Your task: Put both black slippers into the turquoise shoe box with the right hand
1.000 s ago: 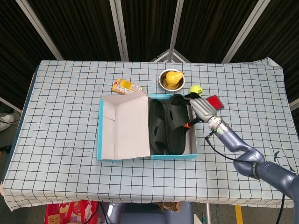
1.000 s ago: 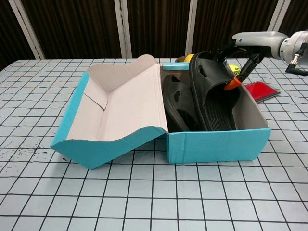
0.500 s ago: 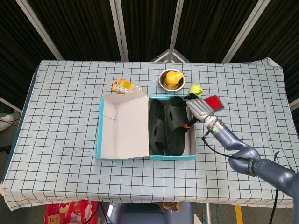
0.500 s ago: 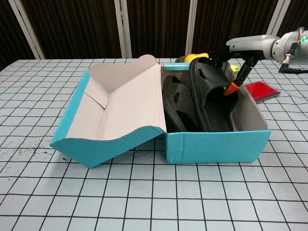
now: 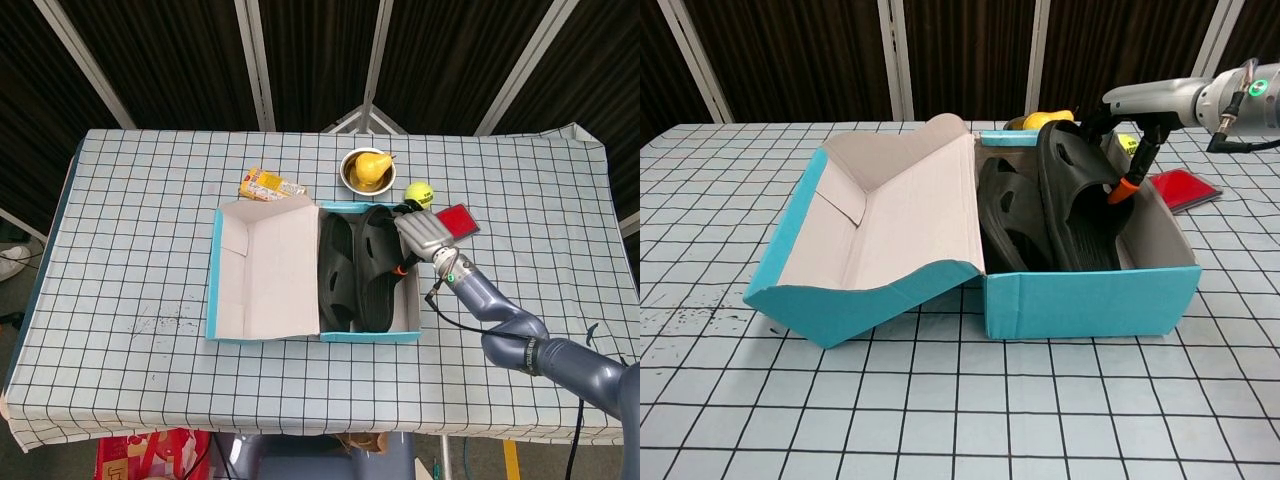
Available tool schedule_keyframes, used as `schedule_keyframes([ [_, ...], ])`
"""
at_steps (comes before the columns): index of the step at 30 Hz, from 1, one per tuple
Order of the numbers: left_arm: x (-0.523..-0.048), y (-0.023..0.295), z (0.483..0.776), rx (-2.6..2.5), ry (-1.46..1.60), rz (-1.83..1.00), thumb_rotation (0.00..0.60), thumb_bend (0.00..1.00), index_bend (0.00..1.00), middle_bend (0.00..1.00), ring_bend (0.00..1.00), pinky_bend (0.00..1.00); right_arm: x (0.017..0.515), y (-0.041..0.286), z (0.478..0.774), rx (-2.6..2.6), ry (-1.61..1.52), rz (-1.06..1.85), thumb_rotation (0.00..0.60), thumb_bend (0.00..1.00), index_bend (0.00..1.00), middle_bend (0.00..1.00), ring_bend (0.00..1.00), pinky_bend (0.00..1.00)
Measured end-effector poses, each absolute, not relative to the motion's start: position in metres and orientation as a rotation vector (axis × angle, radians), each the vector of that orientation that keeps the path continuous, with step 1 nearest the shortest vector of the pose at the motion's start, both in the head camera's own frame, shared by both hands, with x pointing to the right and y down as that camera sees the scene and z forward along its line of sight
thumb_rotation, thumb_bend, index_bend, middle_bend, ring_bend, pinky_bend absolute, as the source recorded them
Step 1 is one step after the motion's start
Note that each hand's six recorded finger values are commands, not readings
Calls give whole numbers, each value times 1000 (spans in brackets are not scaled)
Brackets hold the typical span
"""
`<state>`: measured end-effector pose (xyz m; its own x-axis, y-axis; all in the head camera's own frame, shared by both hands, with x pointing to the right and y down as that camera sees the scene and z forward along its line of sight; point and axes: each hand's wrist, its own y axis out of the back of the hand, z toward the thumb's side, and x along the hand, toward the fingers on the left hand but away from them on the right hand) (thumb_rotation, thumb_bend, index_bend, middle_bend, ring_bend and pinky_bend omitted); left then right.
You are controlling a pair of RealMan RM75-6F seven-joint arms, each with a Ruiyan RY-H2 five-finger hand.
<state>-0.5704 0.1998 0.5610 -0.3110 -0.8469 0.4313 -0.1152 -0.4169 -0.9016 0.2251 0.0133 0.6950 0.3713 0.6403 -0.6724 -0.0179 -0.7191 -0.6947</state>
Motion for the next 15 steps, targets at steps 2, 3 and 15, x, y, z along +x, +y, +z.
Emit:
schedule_keyframes([
  [2, -570, 200, 561, -1394, 1247, -1782, 600, 382, 54, 0, 0, 68, 226, 14, 697, -2004, -521, 1392, 600, 170, 614, 508, 136, 0],
  [3, -570, 200, 561, -1394, 1247, -1782, 600, 382, 54, 0, 0, 68, 226, 14, 697, -2000, -516, 1398, 600, 171, 614, 508, 136, 0],
  [15, -569, 199, 563, -1402, 1240, -1782, 600, 382, 54, 0, 0, 68, 235, 13, 691, -1972, -511, 1444, 600, 170, 562, 484, 105, 0],
])
